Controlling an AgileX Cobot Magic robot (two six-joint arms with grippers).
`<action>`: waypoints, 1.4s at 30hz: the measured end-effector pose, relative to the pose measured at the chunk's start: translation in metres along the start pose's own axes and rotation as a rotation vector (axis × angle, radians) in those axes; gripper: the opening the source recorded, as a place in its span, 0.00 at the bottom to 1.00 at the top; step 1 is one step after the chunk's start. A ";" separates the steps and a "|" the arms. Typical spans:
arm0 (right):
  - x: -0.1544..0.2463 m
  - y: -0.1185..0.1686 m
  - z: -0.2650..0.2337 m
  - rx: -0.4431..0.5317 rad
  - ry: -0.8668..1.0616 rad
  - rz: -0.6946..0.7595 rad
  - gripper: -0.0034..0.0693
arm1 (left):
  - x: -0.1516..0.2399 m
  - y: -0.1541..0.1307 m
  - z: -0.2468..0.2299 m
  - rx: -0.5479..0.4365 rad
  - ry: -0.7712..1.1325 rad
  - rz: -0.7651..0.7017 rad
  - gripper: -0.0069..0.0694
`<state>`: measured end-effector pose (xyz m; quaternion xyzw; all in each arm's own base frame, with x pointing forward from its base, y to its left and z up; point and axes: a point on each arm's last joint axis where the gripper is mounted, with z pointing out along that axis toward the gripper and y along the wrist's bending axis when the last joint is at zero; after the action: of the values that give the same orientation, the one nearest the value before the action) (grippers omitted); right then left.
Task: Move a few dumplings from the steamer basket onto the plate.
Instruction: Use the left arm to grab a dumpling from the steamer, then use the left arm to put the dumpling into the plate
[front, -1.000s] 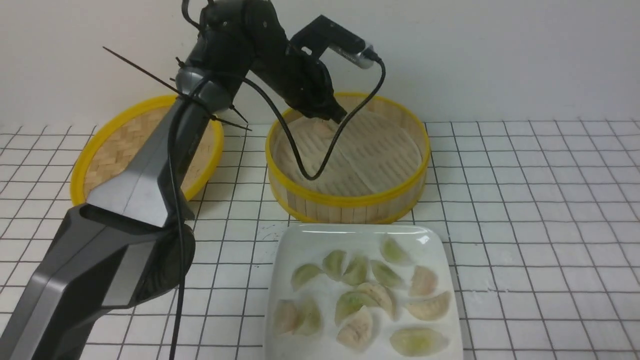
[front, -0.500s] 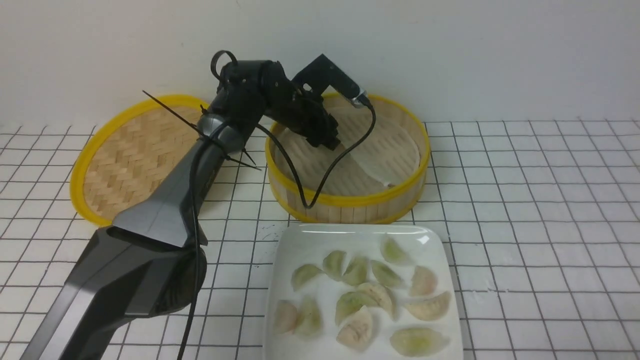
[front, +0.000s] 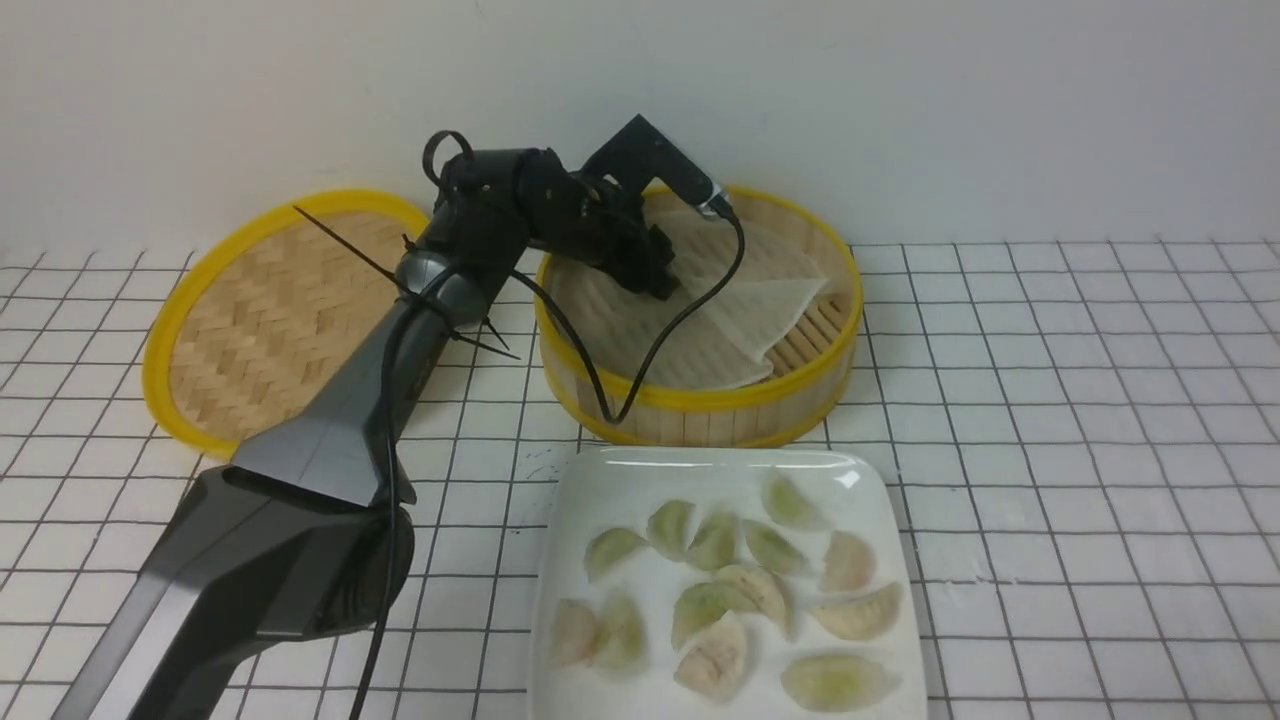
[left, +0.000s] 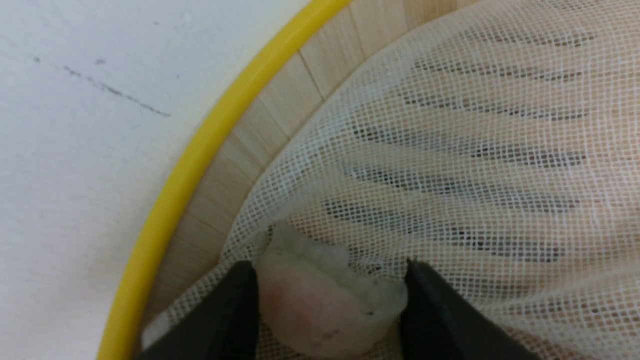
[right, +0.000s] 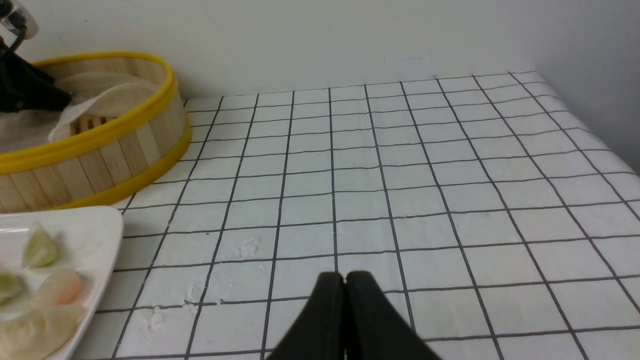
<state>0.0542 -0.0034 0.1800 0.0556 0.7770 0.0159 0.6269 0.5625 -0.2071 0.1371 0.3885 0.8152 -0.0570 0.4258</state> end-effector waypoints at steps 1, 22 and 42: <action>0.000 0.000 0.000 0.000 0.000 0.000 0.03 | -0.002 0.000 -0.004 0.006 0.013 0.005 0.52; 0.000 0.000 0.000 0.000 0.000 0.000 0.03 | -0.092 0.005 -0.143 0.131 0.070 -0.273 0.52; 0.000 0.000 0.000 0.000 0.000 0.000 0.03 | -0.061 -0.157 -0.236 0.397 0.477 -0.285 0.52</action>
<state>0.0542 -0.0034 0.1800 0.0556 0.7770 0.0159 0.6269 0.3220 -0.2510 0.2936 0.3485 0.9109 -0.1808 0.1272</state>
